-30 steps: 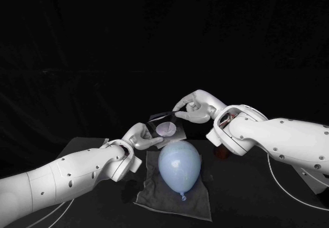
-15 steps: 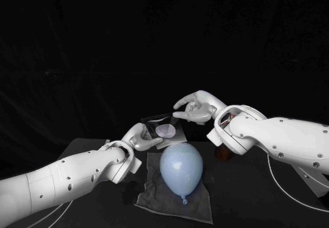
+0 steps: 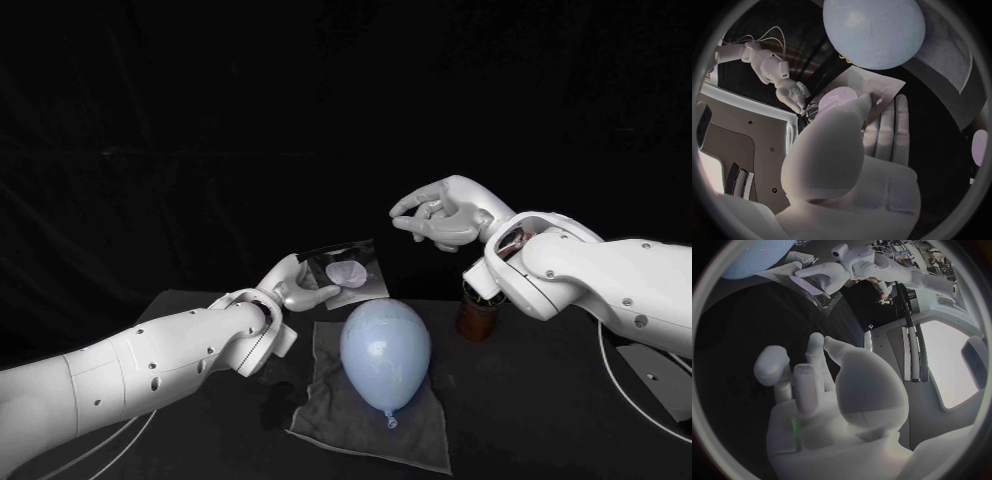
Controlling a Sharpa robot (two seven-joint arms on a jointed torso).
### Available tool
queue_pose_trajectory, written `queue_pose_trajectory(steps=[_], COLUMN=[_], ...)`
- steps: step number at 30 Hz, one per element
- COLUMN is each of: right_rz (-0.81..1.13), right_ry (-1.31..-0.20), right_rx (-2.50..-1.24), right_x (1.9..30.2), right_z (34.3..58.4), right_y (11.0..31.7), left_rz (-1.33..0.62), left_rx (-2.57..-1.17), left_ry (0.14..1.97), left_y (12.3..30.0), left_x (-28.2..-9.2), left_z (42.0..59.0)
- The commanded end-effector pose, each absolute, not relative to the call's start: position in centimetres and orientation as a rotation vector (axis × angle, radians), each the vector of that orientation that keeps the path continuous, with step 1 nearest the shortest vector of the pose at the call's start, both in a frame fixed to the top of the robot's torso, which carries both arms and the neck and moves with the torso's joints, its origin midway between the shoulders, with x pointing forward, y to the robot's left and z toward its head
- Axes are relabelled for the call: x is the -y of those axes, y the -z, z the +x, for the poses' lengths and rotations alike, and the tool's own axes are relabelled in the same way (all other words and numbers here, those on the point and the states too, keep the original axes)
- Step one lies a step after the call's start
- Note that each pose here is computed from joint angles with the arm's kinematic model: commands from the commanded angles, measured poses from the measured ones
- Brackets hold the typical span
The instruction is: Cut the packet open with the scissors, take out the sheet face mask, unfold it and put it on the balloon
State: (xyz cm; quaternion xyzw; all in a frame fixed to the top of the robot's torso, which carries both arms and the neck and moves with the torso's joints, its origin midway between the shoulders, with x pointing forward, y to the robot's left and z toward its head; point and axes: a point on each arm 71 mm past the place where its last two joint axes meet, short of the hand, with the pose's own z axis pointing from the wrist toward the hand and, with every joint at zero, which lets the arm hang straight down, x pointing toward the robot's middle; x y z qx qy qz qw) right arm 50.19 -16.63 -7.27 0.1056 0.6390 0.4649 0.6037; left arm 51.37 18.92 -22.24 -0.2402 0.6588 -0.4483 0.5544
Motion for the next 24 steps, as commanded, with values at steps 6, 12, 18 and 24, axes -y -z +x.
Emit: queue_pose_trajectory(steps=[6, 12, 18, 24], right_rz=[-0.037, -0.258, -0.433, -0.487], right_ry=[-1.187, -1.112, -0.989, -0.897], right_rx=[-1.549, -1.594, -1.56, -1.555], right_x=[15.7, 13.6, 10.9, 8.7], right_z=[48.9, 48.2, 48.2, 48.8], right_y=[6.2, 6.4, 6.7, 7.1], left_rz=[-0.574, -0.568, -0.559, -0.55], left_rx=[-1.612, -1.631, -1.65, -1.657], left_ry=[1.015, 0.994, 0.972, 0.954], left_y=[22.6, 22.8, 23.0, 23.1], left_x=[-19.2, -19.1, -19.0, -18.8], left_z=[52.4, 52.7, 53.0, 53.2])
